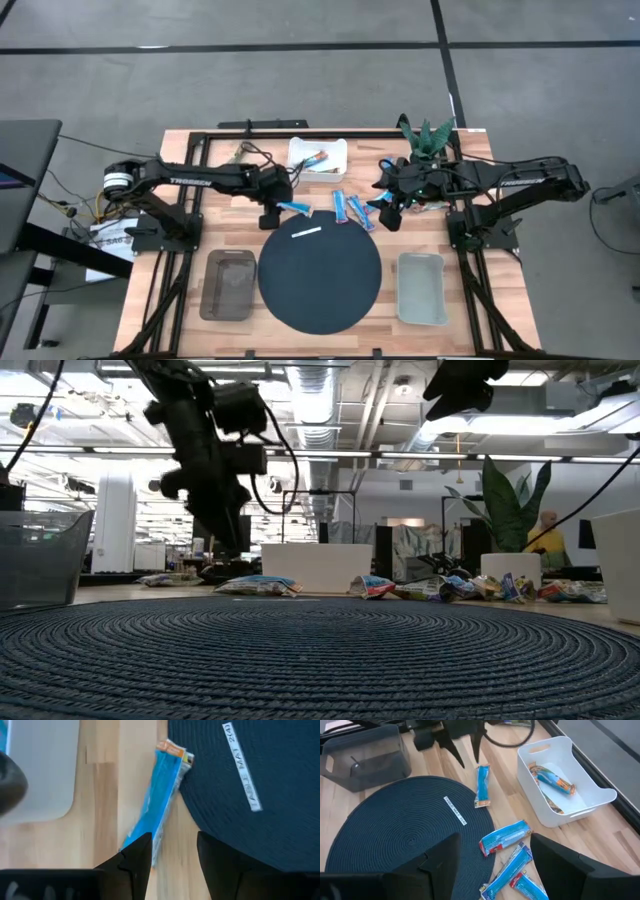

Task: Pick and place Granola Bars by type
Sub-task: Put the yellow granola bar into the white bin

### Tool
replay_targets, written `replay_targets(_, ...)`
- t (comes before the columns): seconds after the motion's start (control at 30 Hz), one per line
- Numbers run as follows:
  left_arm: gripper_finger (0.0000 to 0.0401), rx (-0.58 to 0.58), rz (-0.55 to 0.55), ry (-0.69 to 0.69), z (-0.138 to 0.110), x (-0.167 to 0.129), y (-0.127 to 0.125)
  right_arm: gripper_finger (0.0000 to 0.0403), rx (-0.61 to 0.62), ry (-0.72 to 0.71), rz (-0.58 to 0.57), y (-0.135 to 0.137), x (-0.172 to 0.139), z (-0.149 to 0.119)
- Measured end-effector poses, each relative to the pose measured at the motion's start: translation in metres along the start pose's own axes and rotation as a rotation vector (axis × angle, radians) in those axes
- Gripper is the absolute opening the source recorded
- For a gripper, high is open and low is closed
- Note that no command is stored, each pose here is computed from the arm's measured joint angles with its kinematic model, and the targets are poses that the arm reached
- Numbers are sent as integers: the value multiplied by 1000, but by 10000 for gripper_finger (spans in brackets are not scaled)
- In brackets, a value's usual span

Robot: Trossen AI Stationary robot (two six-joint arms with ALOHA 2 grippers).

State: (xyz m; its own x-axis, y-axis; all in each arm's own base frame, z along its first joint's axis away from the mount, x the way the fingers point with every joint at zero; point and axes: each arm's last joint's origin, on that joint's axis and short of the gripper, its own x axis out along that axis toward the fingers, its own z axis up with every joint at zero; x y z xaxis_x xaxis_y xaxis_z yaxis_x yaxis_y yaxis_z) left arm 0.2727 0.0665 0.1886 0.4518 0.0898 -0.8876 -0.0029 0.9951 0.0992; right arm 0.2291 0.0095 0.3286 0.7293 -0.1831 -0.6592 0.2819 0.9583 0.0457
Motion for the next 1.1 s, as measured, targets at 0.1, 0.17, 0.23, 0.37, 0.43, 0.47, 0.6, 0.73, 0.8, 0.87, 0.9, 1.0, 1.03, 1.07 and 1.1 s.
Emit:
replay_targets(0.1,151,5,7,30,2,16,3,232,25,-2,0,0,0,0)
replay_targets(0.17,151,24,21,57,7,28,5,232,37,-4,0,0,0,0)
replay_targets(0.23,151,39,40,99,10,39,7,232,51,-8,2,0,0,1)
replay_targets(0.37,151,56,36,145,14,56,11,232,63,-6,1,0,0,1)
replay_targets(0.43,151,62,20,159,14,63,12,232,65,-7,1,0,0,1)
replay_targets(0.47,151,62,16,163,14,65,12,232,69,-7,1,0,0,1)
replay_targets(0.6,147,53,12,164,14,66,13,232,70,-7,1,0,0,1)
replay_targets(0.73,105,49,7,167,14,60,12,232,70,-7,0,0,0,1)
replay_targets(0.8,71,33,3,156,15,56,12,232,70,-7,0,0,0,1)
replay_targets(0.87,38,4,5,141,16,52,12,232,70,-7,-1,0,0,1)
replay_targets(0.9,25,-14,8,136,16,50,12,232,70,-7,-1,0,0,1)
replay_targets(1.0,13,-83,22,96,20,39,13,232,70,-8,-2,0,0,1)
replay_targets(1.03,16,-112,34,76,22,34,13,232,70,-8,-2,0,0,1)
replay_targets(1.07,21,-140,50,57,23,28,14,232,70,-8,-3,0,0,1)
replay_targets(1.1,27,-166,63,36,25,21,15,232,69,-8,-3,0,0,1)
